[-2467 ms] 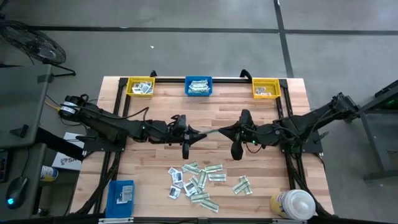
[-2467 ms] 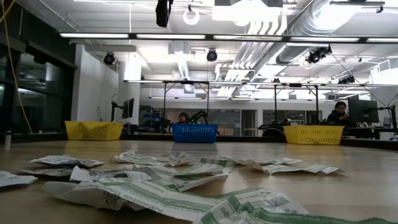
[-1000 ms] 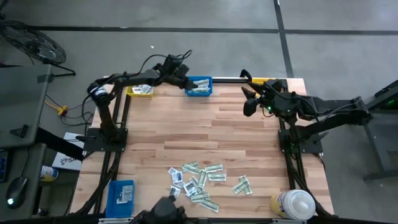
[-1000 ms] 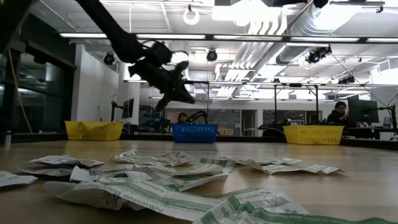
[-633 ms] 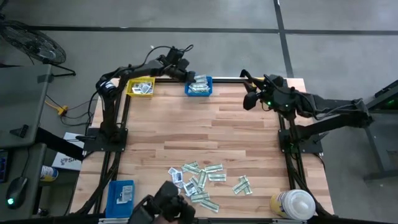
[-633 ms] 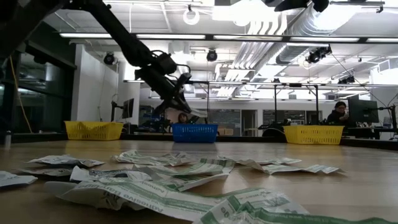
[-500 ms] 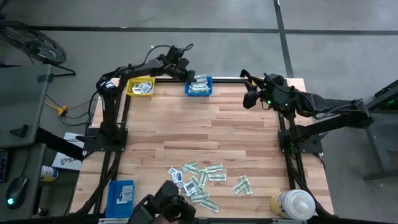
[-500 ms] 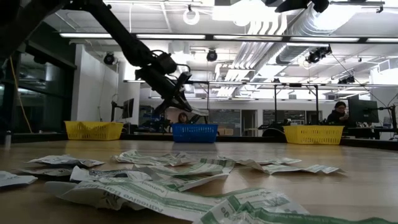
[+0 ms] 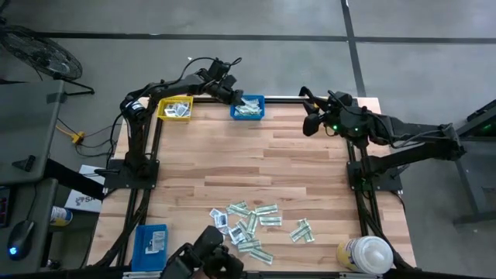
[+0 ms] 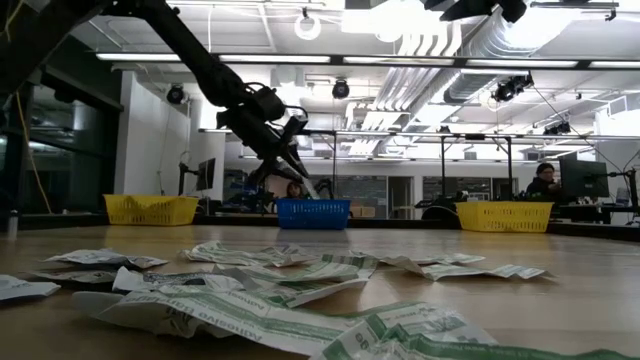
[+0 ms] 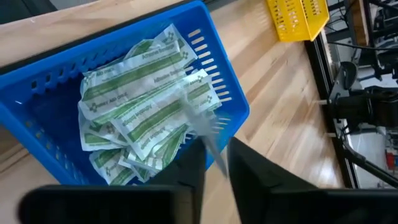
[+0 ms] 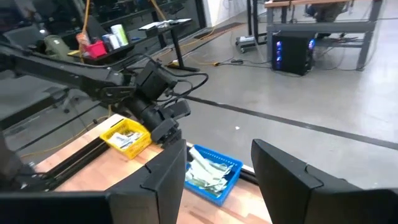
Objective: Pick & Place First Aid Supplies
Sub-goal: Put the green bandage pack into the top blue bin
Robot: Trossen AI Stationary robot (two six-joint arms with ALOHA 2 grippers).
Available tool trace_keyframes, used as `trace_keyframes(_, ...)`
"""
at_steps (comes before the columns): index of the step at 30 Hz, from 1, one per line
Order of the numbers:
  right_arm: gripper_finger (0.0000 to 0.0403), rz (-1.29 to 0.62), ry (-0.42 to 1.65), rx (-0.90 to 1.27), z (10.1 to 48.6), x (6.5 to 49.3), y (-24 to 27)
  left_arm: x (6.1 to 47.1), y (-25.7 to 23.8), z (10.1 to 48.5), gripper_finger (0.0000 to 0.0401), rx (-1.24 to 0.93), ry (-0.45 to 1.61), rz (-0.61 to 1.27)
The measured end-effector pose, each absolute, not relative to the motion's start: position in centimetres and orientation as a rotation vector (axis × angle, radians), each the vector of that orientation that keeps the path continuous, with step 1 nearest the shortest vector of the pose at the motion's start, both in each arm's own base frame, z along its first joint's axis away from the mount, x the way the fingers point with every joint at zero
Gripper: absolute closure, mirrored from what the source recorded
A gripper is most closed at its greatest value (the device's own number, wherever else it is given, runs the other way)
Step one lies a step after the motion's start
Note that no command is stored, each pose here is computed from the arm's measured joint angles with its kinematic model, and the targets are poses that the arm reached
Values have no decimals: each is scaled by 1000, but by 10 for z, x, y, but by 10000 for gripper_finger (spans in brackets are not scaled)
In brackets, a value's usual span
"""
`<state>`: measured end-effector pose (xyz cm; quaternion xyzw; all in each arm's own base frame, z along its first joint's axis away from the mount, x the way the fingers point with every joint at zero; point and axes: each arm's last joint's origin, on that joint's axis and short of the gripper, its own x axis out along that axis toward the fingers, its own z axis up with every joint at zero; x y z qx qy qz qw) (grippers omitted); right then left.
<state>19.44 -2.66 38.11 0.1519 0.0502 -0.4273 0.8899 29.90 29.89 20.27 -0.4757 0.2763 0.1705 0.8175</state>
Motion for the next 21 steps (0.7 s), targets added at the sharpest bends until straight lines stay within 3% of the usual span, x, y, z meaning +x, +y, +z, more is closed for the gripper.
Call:
trace_keyframes(8, 226, -809, 119, 355, 380, 196, -25, 298, 300, 202, 252, -998, 591, 402)
trace_keyframes(16, 226, -716, 211, 437, 372, 195, -22, 280, 302, 218, 245, -871, 638, 631)
trace_keyframes(21, 226, -678, 284, 500, 364, 194, -19, 280, 294, 231, 245, -850, 634, 611)
